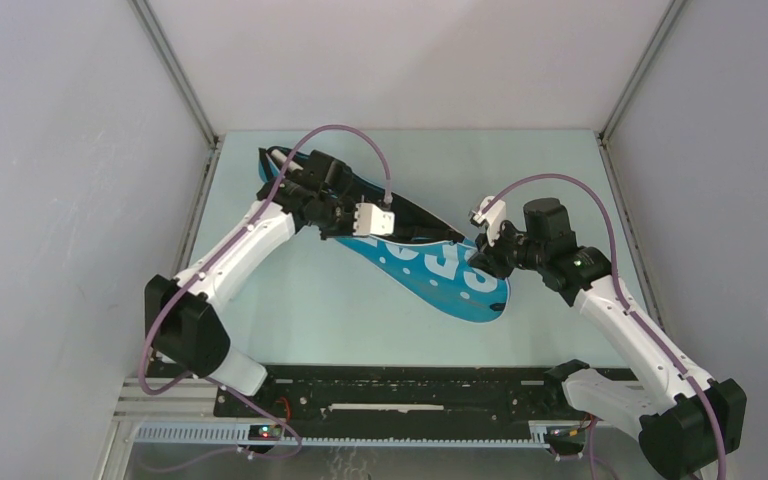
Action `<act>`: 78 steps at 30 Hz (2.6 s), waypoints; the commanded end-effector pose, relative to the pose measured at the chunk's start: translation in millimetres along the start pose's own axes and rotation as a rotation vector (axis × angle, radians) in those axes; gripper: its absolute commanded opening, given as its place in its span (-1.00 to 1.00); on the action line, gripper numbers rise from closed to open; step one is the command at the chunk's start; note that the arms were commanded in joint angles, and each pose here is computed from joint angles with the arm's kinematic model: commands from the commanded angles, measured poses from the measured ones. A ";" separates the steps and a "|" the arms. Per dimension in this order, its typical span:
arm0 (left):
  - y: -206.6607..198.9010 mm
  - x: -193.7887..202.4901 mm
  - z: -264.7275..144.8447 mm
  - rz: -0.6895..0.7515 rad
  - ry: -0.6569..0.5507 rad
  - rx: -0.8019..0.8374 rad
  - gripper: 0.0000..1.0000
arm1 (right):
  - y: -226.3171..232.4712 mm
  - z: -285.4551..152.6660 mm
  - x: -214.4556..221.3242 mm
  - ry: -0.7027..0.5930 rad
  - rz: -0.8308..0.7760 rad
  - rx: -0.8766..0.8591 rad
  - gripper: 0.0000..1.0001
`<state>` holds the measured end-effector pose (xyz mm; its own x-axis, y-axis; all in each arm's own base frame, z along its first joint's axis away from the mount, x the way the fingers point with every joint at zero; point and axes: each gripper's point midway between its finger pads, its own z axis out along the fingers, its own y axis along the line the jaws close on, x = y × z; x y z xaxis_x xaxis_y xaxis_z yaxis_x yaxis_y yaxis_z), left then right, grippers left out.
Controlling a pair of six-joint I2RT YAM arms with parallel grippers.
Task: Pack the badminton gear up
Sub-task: Adjust the racket bag at the center of the board.
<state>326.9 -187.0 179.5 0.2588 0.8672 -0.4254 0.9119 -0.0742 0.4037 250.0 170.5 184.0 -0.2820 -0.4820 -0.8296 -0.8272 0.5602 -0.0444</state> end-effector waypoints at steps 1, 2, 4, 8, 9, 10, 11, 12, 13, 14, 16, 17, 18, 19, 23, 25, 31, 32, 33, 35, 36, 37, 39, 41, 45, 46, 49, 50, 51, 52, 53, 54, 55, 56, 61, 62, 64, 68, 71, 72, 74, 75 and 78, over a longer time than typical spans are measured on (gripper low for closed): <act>17.8 -11.4 -22.7 0.050 -0.013 -0.041 -0.41 | -0.4 4.5 32.2 0.107 -0.040 0.001 -1.00; 18.6 -10.9 -26.3 0.060 -0.004 -0.042 -0.45 | -0.4 4.9 32.6 0.108 -0.039 0.001 -1.00; 16.9 -10.2 -32.7 0.076 0.010 -0.031 -0.49 | -0.5 4.9 32.4 0.108 -0.040 0.001 -1.00; 15.3 -6.6 -41.1 0.106 0.042 -0.020 -0.52 | -0.8 5.1 32.5 0.109 -0.041 0.001 -1.00; 14.2 -5.8 -41.9 0.113 0.049 -0.013 -0.51 | -0.8 5.0 32.6 0.109 -0.042 0.001 -1.00; 13.5 -5.0 -42.7 0.118 0.052 -0.008 -0.49 | -0.8 5.2 32.3 0.108 -0.041 0.001 -1.00; 12.4 -4.5 -42.8 0.119 0.055 -0.001 -0.48 | -0.9 5.3 32.3 0.108 -0.041 0.001 -1.00; 12.3 -4.7 -43.2 0.122 0.055 0.004 -0.50 | -0.9 5.8 32.8 0.110 -0.039 0.000 -1.00; 12.4 -5.1 -42.6 0.124 0.054 0.008 -0.60 | -0.9 5.8 32.7 0.110 -0.039 0.000 -1.00; 13.4 -5.4 -42.2 0.125 0.055 0.011 -0.74 | -0.9 6.0 33.0 0.111 -0.038 0.000 -1.00; 17.0 -6.6 -43.4 0.121 0.059 0.015 -0.99 | -0.6 6.1 33.2 0.111 -0.038 -0.002 -1.00; 18.5 -6.9 -44.9 0.119 0.064 0.017 -0.99 | -0.4 5.7 33.2 0.112 -0.037 -0.002 -1.00; 19.9 -7.5 -46.3 0.120 0.067 0.018 -0.99 | -0.2 5.8 33.4 0.112 -0.036 -0.003 -1.00; 21.7 -8.3 -48.9 0.124 0.071 0.016 -0.99 | -0.1 5.9 33.7 0.113 -0.036 -0.004 -1.00; 28.8 -8.3 -61.0 0.160 0.099 -0.001 -0.98 | -0.5 6.1 32.9 0.111 -0.035 -0.001 -1.00; 32.3 -7.3 -67.4 0.174 0.120 -0.007 -0.90 | -1.0 6.0 33.1 0.112 -0.036 0.001 -1.00; 28.8 -6.4 -74.5 0.198 0.143 0.051 -0.77 | -2.6 5.6 32.2 0.110 -0.047 0.010 -1.00; 25.9 -6.9 -74.4 0.206 0.139 0.071 -0.78 | -3.5 5.3 32.2 0.111 -0.048 0.015 -1.00; 22.9 -6.6 -74.6 0.216 0.136 0.089 -0.79 | -4.9 4.9 32.1 0.112 -0.050 0.022 -1.00; 22.5 -5.5 -73.6 0.236 0.140 0.098 -0.87 | -6.2 4.0 31.6 0.111 -0.059 0.031 -1.00; 25.9 -5.4 -73.0 0.238 0.143 0.087 -0.98 | -6.5 3.5 31.7 0.112 -0.064 0.033 -1.00; 31.5 -5.9 -72.5 0.234 0.146 0.066 -0.99 | -6.4 2.9 31.2 0.111 -0.072 0.035 -1.00; 49.7 -8.5 -73.7 0.226 0.149 -0.007 -0.99 | -4.8 2.1 30.6 0.112 -0.093 0.032 -1.00; 70.0 -10.9 -78.7 0.248 0.162 -0.088 -0.99 | -0.6 2.0 29.4 0.115 -0.124 0.026 -1.00; 106.3 -20.3 -95.8 0.326 0.188 -0.202 -0.99 | 10.5 3.6 28.8 0.128 -0.167 0.007 -1.00; 114.6 -22.5 -100.1 0.339 0.196 -0.221 -0.99 | 11.9 4.0 29.2 0.132 -0.173 0.006 -1.00; 143.7 -27.6 -105.5 0.374 0.224 -0.275 -0.99 | 15.8 5.2 28.9 0.134 -0.186 -0.007 -1.00; 152.8 -30.3 -105.7 0.388 0.224 -0.289 -0.99 | 16.9 5.7 28.7 0.134 -0.192 -0.011 -1.00; 160.6 -31.1 -104.9 0.410 0.233 -0.298 -0.99 | 18.1 6.4 28.7 0.135 -0.198 -0.015 -1.00; 169.4 -32.7 -103.2 0.431 0.239 -0.312 -0.99 | 19.0 6.9 29.1 0.138 -0.204 -0.018 -1.00; 177.9 -34.5 -100.1 0.449 0.240 -0.328 -0.97 | 20.3 7.6 29.7 0.141 -0.209 -0.023 -1.00; 184.4 -35.8 -95.7 0.465 0.238 -0.339 -0.95 | 21.1 8.1 30.3 0.145 -0.214 -0.027 -1.00; 189.1 -36.2 -88.2 0.481 0.229 -0.338 -0.95 | 21.6 8.6 30.6 0.146 -0.216 -0.030 -1.00; 193.4 -37.8 -81.6 0.498 0.215 -0.341 -0.95 | 22.0 9.1 30.3 0.145 -0.219 -0.032 -1.00; 202.1 -35.2 -27.4 0.516 0.141 -0.286 -0.86 | 23.3 10.4 24.6 0.123 -0.224 -0.033 -1.00; 199.0 -34.1 -17.5 0.513 0.123 -0.263 -0.79 | 22.8 10.5 24.0 0.121 -0.224 -0.029 -1.00; 189.4 -30.4 3.6 0.499 0.089 -0.210 -0.64 | 21.9 10.4 23.2 0.119 -0.227 -0.023 -1.00; 163.0 -20.0 40.1 0.485 0.049 -0.094 -0.45 | 19.8 9.9 22.2 0.117 -0.230 -0.011 -1.00; 146.9 -16.2 54.4 0.465 0.020 -0.036 -0.41 | 19.1 11.0 22.5 0.119 -0.228 -0.009 -1.00; 142.4 -15.1 56.7 0.461 0.015 -0.022 -0.39 | 18.9 11.6 22.6 0.120 -0.226 -0.009 -1.00; 141.4 -14.4 52.6 0.451 0.021 -0.026 -0.34 | 18.3 12.5 22.9 0.122 -0.222 -0.007 -1.00; 143.8 -14.8 48.4 0.441 0.022 -0.041 -0.28 | 18.4 13.2 23.1 0.122 -0.219 -0.008 -1.00; 145.6 -17.1 29.4 0.431 0.014 -0.065 0.04 | 19.0 14.9 24.2 0.127 -0.212 -0.013 -1.00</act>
<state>473.5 -229.7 193.4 0.5981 0.7843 -0.1647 0.7163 -0.4310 0.5488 240.8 196.7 191.7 -0.1010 -0.5696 -0.8157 -0.8739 0.4427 -0.2009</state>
